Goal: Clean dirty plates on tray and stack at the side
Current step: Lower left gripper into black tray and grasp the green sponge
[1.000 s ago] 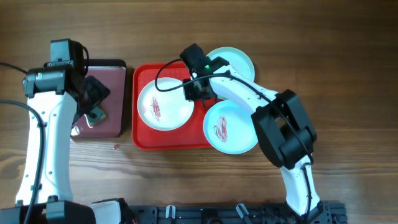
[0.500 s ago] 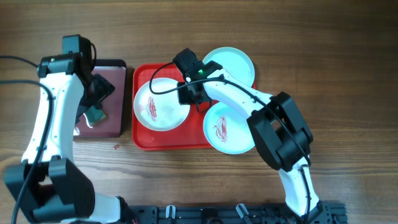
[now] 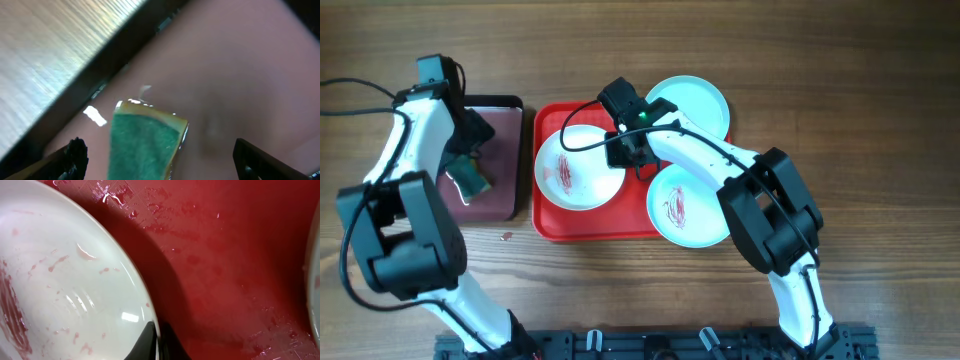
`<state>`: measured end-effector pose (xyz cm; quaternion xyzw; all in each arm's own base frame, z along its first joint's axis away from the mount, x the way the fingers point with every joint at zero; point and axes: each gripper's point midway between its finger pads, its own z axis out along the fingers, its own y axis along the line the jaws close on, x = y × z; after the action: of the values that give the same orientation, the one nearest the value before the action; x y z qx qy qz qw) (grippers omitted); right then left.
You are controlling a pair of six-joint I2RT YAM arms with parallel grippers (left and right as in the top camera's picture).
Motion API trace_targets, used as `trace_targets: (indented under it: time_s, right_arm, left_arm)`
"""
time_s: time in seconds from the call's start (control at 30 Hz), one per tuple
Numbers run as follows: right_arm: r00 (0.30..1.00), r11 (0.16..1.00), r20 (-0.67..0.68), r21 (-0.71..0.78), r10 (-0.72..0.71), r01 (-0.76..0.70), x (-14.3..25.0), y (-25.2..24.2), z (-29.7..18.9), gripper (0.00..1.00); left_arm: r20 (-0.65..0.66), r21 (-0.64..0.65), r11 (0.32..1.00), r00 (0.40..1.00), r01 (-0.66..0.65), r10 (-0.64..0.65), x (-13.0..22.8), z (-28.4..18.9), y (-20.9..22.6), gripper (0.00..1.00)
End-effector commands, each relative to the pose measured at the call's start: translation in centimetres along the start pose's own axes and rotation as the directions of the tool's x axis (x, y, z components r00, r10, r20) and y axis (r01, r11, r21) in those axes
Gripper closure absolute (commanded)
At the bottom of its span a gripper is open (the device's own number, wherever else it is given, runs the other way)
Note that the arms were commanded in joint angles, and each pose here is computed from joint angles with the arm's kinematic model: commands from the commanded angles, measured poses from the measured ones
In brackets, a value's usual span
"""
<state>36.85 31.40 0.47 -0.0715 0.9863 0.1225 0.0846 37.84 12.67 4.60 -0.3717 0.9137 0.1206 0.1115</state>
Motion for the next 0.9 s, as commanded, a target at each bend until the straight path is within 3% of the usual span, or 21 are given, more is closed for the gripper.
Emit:
trace_targets:
  time_s: [0.0,0.23,0.27,0.3,0.33,0.4,0.73,0.77,0.83,0.87]
  right_arm:
    - [1.000,0.998,-0.014,0.069,0.015,-0.014,0.6,-1.5,1.6,0.96]
    - [1.000,0.998,-0.014,0.069,0.015,-0.014,0.6,-1.5,1.6,0.96]
    - [1.000,0.998,-0.014,0.068,0.015,-0.014,0.5,-1.5,1.6,0.96]
    - [1.000,0.998,-0.013,0.068,0.015,-0.014,0.5,-1.5,1.6,0.96]
    - [1.000,0.998,-0.012,0.067,0.015,-0.014,0.5,-1.5,1.6,0.96]
    - [1.000,0.998,-0.011,0.067,0.015,-0.014,0.5,-1.5,1.6,0.96]
    - [1.000,0.998,-0.008,0.064,0.015,-0.014,0.4,-1.4,1.6,0.96]
    - [1.000,0.998,-0.008,0.064,0.015,-0.014,0.4,-1.4,1.6,0.96]
    - [1.000,0.998,-0.008,0.064,0.015,-0.014,0.4,-1.4,1.6,0.96]
    - [1.000,0.998,-0.008,0.064,0.015,-0.014,0.4,-1.4,1.6,0.96]
  left_arm:
    - [-0.062,-0.005,0.999,0.997,-0.037,0.037,1.2,2.6,-0.5,0.09]
    - [-0.080,-0.017,0.999,0.996,-0.037,0.036,1.6,4.1,-0.4,0.16]
    - [-0.077,-0.015,0.999,0.996,-0.036,0.035,1.5,4.1,-0.5,0.28]
    - [-0.072,-0.012,0.999,0.997,-0.034,0.033,1.4,4.1,-0.6,0.47]
    - [-0.071,-0.012,0.999,0.997,-0.034,0.033,1.4,4.1,-0.6,0.75]
    - [-0.073,-0.013,0.999,0.997,-0.035,0.034,1.5,4.2,-0.5,0.96]
    - [-0.084,-0.015,0.997,0.993,-0.079,0.077,1.3,3.0,-0.2,0.96]
    - [-0.083,-0.014,0.996,0.993,-0.085,0.083,1.1,2.4,-0.2,0.87]
    - [-0.079,-0.011,0.996,0.993,-0.089,0.088,0.5,0.9,0.0,0.28]
    - [-0.094,-0.018,0.995,0.991,-0.094,0.092,0.7,0.1,0.3,0.20]
